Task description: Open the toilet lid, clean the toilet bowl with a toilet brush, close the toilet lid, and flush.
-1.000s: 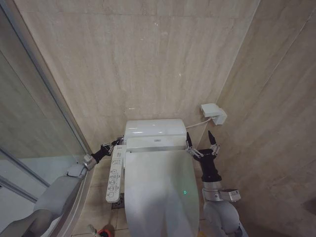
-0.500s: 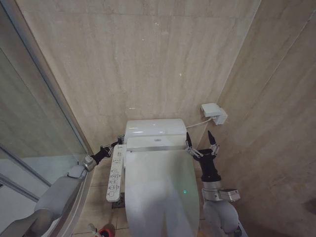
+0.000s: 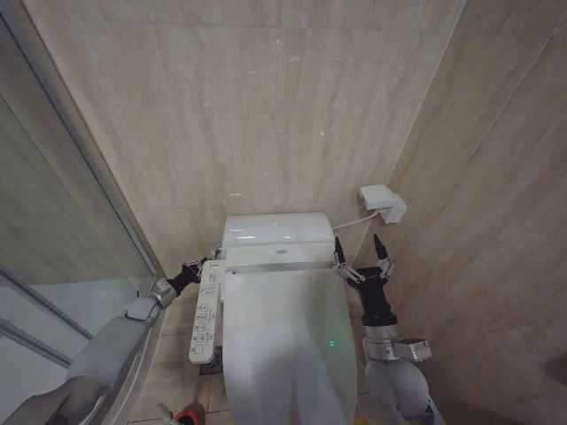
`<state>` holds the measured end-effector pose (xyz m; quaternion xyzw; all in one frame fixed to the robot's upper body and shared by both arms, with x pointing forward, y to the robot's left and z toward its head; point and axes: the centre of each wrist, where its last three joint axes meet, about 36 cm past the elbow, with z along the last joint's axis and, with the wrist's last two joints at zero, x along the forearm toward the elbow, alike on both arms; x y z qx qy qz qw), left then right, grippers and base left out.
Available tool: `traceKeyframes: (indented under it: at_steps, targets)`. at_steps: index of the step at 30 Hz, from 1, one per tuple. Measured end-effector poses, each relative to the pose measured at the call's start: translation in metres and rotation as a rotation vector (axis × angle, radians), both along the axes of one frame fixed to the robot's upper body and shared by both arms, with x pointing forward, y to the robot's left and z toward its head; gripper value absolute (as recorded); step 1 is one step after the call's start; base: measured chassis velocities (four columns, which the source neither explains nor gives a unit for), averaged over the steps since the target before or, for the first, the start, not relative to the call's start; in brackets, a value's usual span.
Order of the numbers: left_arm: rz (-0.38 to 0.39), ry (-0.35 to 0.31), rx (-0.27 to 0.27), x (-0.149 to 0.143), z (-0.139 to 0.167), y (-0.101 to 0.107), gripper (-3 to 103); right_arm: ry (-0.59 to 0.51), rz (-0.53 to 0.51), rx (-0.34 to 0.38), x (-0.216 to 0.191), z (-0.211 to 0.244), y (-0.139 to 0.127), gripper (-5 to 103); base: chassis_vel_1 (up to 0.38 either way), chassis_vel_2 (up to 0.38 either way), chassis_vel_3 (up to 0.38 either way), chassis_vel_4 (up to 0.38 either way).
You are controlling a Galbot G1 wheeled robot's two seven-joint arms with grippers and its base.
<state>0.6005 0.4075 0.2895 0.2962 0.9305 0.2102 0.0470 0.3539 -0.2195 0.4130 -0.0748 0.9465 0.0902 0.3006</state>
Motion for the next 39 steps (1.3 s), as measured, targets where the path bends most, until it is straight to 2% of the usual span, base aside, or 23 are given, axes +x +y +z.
traceKeyframes:
  at_steps: [3,6,7,9,11,12,14,17,22,31,39]
  targets:
    - [0.026,-0.012,0.025,-0.001,0.003,0.005,0,0.0,0.0,0.0,0.0,0.0,0.0,100,0.0,0.0,0.0,0.0]
    - [0.129,-0.045,0.065,-0.004,0.009,0.008,0,0.0,0.0,0.001,-0.001,0.0,0.0,100,0.0,0.0,0.0,0.0]
    - [0.129,-0.045,0.065,-0.004,0.009,0.008,0,0.0,0.0,0.001,-0.001,0.0,0.0,100,0.0,0.0,0.0,0.0]
    - [0.182,-0.07,0.054,-0.005,0.013,0.004,0,-0.002,0.0,0.002,-0.001,0.001,0.001,100,0.0,0.0,0.0,0.0]
    - [0.183,-0.074,0.04,-0.006,0.014,0.002,0,-0.003,0.001,0.002,-0.002,0.001,0.001,100,0.0,0.0,0.0,0.0]
    - [0.171,-0.078,0.012,-0.007,0.015,-0.004,0,-0.003,0.001,0.001,-0.003,0.001,0.001,100,0.0,0.0,0.0,0.0]
    - [0.161,-0.078,0.002,-0.007,0.015,-0.006,0,-0.003,0.001,0.001,-0.003,0.001,0.001,100,0.0,0.0,0.0,0.0]
    - [0.067,-0.081,-0.042,-0.01,0.016,-0.018,0,0.0,0.001,-0.002,-0.007,0.001,0.0,100,0.0,0.0,0.0,0.0]
    - [0.014,-0.08,-0.042,-0.015,0.015,-0.016,0,-0.004,-0.004,-0.008,-0.01,0.002,-0.003,100,0.0,0.0,0.0,0.0]
    - [-0.019,-0.062,-0.017,-0.022,0.012,-0.004,0,-0.01,0.001,-0.003,-0.011,0.003,0.002,100,0.0,0.0,0.0,0.0]
    - [-0.014,-0.055,-0.025,-0.018,0.003,-0.019,0,-0.006,-0.001,-0.002,-0.01,0.002,0.003,100,0.0,0.0,0.0,0.0]
